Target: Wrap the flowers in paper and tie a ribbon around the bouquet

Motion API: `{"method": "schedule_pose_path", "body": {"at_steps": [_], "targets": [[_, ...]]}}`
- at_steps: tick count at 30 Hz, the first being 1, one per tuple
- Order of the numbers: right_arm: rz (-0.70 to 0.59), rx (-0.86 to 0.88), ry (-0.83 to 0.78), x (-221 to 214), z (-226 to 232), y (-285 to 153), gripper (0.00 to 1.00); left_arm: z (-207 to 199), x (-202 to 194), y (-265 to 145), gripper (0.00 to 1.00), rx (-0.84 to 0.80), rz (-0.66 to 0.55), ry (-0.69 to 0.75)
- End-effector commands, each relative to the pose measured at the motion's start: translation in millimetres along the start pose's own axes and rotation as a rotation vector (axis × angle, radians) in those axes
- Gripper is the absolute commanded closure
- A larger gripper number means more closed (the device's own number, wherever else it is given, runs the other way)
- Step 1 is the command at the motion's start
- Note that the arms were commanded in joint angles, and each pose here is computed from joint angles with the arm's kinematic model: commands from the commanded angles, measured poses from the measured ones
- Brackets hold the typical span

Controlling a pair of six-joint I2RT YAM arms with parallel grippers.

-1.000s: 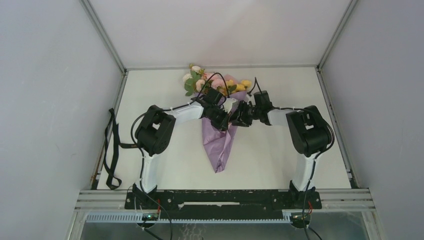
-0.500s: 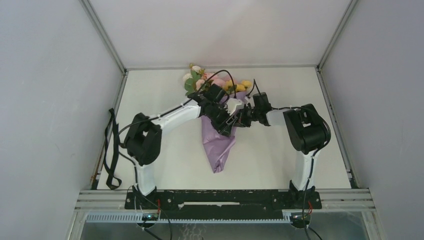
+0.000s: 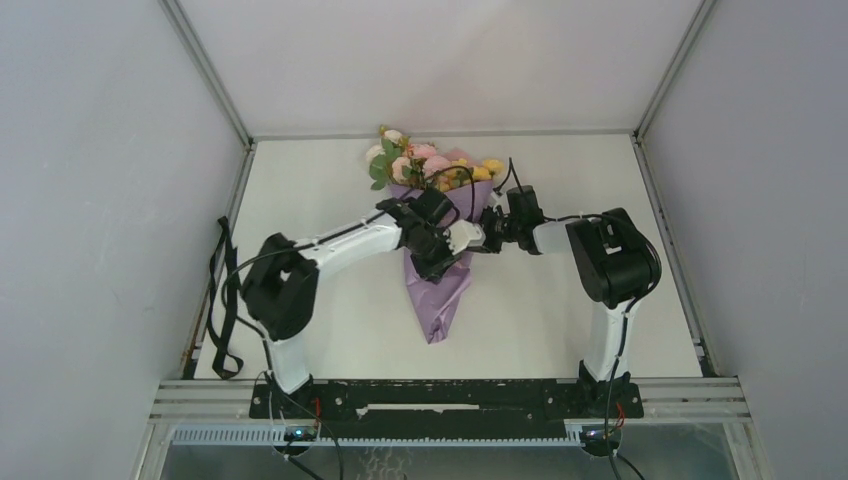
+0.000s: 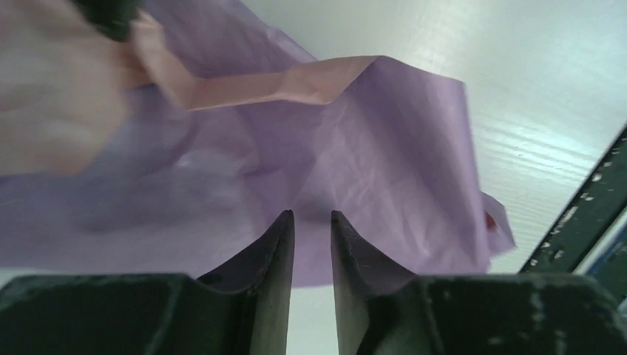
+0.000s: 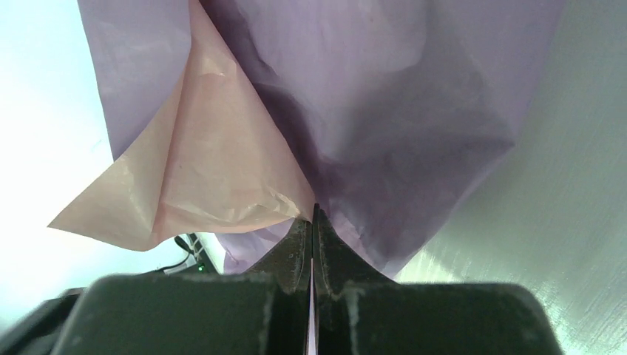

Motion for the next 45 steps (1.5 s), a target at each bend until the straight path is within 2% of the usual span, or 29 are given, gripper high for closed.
{"method": "schedule_pose_path", "body": {"at_steps": [1,7,9,14,18,23,27,31,35,42,45], "targets": [[-0.079,0.023,-0.041,14.4,12.4,-6.2,1.0,-16.9,0.3,30.2,0.67,0.016,0.02,0.126],[-0.108,0.025,-0.037,15.5,14.4,-9.4,1.0,-53.0,-8.7,64.3,0.49,0.006,0.049,0.332],[-0.114,0.022,-0.042,16.6,16.2,-11.5,0.94,-58.6,-19.5,77.3,0.47,0.019,0.093,0.405],[-0.169,0.014,-0.099,33.6,20.5,-37.2,0.73,-52.0,-45.0,97.5,0.46,0.055,0.204,0.447],[-0.222,0.088,-0.184,60.6,27.6,-71.5,0.58,-45.2,-51.4,105.0,0.47,0.066,0.237,0.436],[-0.221,0.067,-0.345,82.8,52.3,-87.4,0.5,-47.0,-48.7,105.0,0.48,0.057,0.226,0.432],[-0.207,0.025,-0.391,85.8,64.1,-76.2,0.42,-45.9,-51.4,106.6,0.48,0.058,0.234,0.437],[-0.15,-0.07,-0.37,78.3,62.6,-60.1,0.38,-46.8,-50.7,106.3,0.48,0.055,0.222,0.434],[-0.152,-0.176,-0.325,80.5,47.1,-60.3,0.37,-48.1,-52.1,106.4,0.48,0.046,0.206,0.435],[-0.108,-0.088,-0.398,69.5,68.9,-67.6,0.34,-46.9,-52.1,108.2,0.5,0.016,0.196,0.422],[-0.13,-0.042,-0.437,70.2,81.7,-78.5,0.34,-46.9,-52.7,109.0,0.51,0.01,0.199,0.421]]}}
Point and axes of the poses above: each gripper's point midway between its finger pads, its own y axis out along the fingers, its own z axis along the line the jaws close on, x = y × z, the point moved 5 cm from there along -y, back along the fingers, and after that the axes turned 11 degrees about -y, right-handed, at the moved point
